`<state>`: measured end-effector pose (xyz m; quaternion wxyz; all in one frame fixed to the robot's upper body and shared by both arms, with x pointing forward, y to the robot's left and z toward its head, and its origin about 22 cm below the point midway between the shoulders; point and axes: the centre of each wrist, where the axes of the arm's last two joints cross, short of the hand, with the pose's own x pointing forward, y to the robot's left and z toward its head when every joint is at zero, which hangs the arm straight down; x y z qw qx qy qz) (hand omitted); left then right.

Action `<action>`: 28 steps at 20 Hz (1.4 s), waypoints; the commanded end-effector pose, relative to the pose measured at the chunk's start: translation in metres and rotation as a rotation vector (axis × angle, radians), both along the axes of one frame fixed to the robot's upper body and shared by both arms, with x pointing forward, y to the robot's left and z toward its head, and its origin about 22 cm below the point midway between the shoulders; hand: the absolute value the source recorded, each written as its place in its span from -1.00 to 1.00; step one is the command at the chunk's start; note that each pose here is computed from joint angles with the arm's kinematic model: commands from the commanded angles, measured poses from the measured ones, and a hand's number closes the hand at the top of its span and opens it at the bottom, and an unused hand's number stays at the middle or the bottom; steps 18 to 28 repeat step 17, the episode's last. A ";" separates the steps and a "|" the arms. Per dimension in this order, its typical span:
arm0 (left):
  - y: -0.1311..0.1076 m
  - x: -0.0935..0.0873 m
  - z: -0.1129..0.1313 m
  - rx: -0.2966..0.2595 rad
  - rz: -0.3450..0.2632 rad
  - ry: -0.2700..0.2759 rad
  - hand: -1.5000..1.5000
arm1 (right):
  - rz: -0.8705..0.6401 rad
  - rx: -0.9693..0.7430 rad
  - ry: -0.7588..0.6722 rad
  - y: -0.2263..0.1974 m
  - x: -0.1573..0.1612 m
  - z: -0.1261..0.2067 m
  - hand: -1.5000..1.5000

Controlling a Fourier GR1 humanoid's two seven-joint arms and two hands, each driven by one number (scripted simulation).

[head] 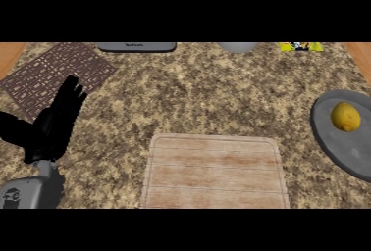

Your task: Pick the lemon from the cutting board and place it in the pan

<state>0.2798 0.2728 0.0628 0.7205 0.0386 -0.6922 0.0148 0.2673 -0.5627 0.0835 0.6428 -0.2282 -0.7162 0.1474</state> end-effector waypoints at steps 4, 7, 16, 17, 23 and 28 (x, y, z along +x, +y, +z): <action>-0.003 -0.004 -0.006 -0.018 0.008 0.004 0.00 | 0.120 0.248 -0.068 -0.044 -0.051 0.030 -1.00; 0.006 -0.004 -0.013 -0.013 0.031 0.013 0.00 | 0.154 0.273 -0.031 -0.049 -0.070 0.017 -1.00; 0.013 -0.001 0.005 0.000 0.038 0.003 0.00 | 0.148 0.224 -0.052 -0.060 -0.096 0.020 -1.00; 0.002 -0.002 -0.006 0.001 0.017 0.017 0.00 | 0.133 0.212 -0.043 -0.059 -0.091 0.023 -1.00; 0.002 -0.002 -0.006 0.001 0.017 0.017 0.00 | 0.133 0.212 -0.043 -0.059 -0.091 0.023 -1.00; 0.002 -0.002 -0.006 0.001 0.017 0.017 0.00 | 0.133 0.212 -0.043 -0.059 -0.091 0.023 -1.00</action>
